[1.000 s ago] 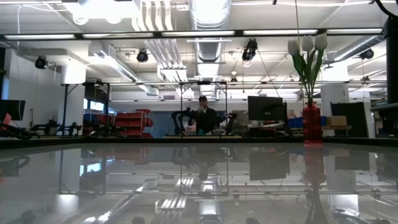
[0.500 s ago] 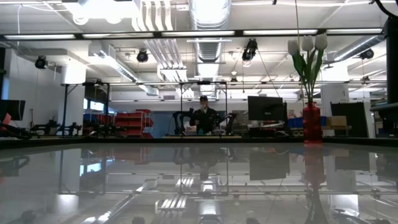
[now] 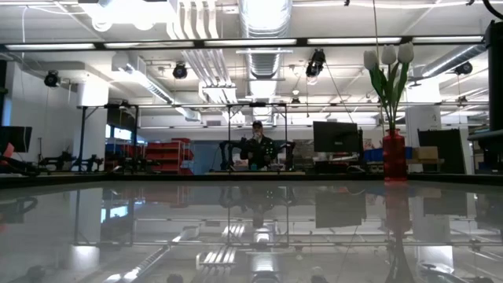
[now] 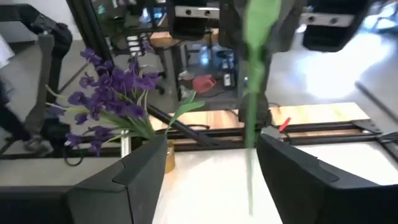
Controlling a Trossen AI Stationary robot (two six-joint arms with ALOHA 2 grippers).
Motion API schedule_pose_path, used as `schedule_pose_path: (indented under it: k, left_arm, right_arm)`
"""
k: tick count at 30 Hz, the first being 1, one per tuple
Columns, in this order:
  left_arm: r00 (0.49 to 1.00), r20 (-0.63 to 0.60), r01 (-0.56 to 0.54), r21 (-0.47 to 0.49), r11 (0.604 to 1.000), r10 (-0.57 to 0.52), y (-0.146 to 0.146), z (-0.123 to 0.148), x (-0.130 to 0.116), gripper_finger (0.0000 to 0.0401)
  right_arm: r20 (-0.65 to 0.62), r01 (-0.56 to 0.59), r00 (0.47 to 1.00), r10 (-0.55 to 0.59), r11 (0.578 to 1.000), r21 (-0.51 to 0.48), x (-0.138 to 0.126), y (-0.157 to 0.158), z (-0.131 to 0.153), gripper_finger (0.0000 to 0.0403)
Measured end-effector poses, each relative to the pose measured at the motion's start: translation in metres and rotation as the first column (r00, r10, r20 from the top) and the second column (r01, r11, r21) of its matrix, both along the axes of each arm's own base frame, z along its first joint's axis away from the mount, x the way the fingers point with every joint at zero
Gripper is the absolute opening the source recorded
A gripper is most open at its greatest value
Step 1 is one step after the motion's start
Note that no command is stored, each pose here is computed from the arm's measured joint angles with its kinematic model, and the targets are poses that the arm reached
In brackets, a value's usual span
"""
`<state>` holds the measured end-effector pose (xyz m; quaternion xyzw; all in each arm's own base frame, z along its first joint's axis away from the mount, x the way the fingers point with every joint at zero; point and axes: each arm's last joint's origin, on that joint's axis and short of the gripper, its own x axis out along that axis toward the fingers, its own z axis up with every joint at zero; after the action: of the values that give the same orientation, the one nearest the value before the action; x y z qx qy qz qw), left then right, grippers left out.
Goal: Sort flowers into vase by color
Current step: Put the red tulip into the yellow flower vase
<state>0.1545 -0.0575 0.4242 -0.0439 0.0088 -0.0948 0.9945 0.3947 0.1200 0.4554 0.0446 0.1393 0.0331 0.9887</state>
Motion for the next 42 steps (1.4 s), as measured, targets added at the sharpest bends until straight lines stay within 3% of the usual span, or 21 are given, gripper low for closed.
schedule_pose_path:
  k: [4, 9, 16, 21, 27, 30, 35, 42]
  left_arm:
    - [0.976, -0.066, 0.206, -0.043, 0.978, -0.209, -0.004, 0.005, -0.012, 0.0000]
    - [0.891, -0.065, 0.445, -0.079, 0.892, -0.450, -0.012, 0.000, -0.029, 0.0000]
    - [0.771, -0.085, 0.619, -0.134, 0.774, -0.631, -0.016, -0.022, -0.054, 0.0000]
    - [0.680, -0.102, 0.712, -0.143, 0.687, -0.726, -0.024, -0.032, -0.068, 0.0000]
    - [0.600, -0.110, 0.784, -0.117, 0.610, -0.792, -0.032, -0.033, -0.079, 0.0000]
    - [0.595, -0.145, 0.785, -0.106, 0.610, -0.790, -0.030, -0.037, -0.083, 0.0000]
    - [0.650, -0.267, 0.716, -0.096, 0.691, -0.711, -0.021, -0.049, -0.089, 0.0000]
    - [0.643, -0.256, 0.713, -0.141, 0.687, -0.721, -0.018, -0.047, -0.093, 0.0000]
  right_arm:
    - [0.051, 0.073, 0.996, -0.072, 0.997, -0.024, -0.008, 0.023, 0.004, 0.0252]
    - [0.131, 0.202, 0.972, -0.197, 0.979, -0.027, -0.021, 0.048, 0.012, 0.0247]
    - [0.176, 0.402, 0.896, -0.407, 0.913, 0.066, -0.023, 0.064, 0.008, 0.0232]
    - [0.159, 0.455, 0.865, -0.476, 0.878, 0.148, -0.016, 0.072, -0.003, 0.0231]
    - [0.139, 0.518, 0.823, -0.551, 0.827, 0.218, -0.008, 0.081, -0.018, 0.0231]
    - [0.128, 0.535, 0.810, -0.572, 0.811, 0.235, -0.002, 0.084, -0.028, 0.0231]
    - [0.120, 0.544, 0.808, -0.577, 0.808, 0.227, 0.010, 0.088, -0.043, 0.0232]
    - [0.118, 0.557, 0.800, -0.588, 0.801, 0.218, 0.013, 0.083, -0.043, 0.0233]
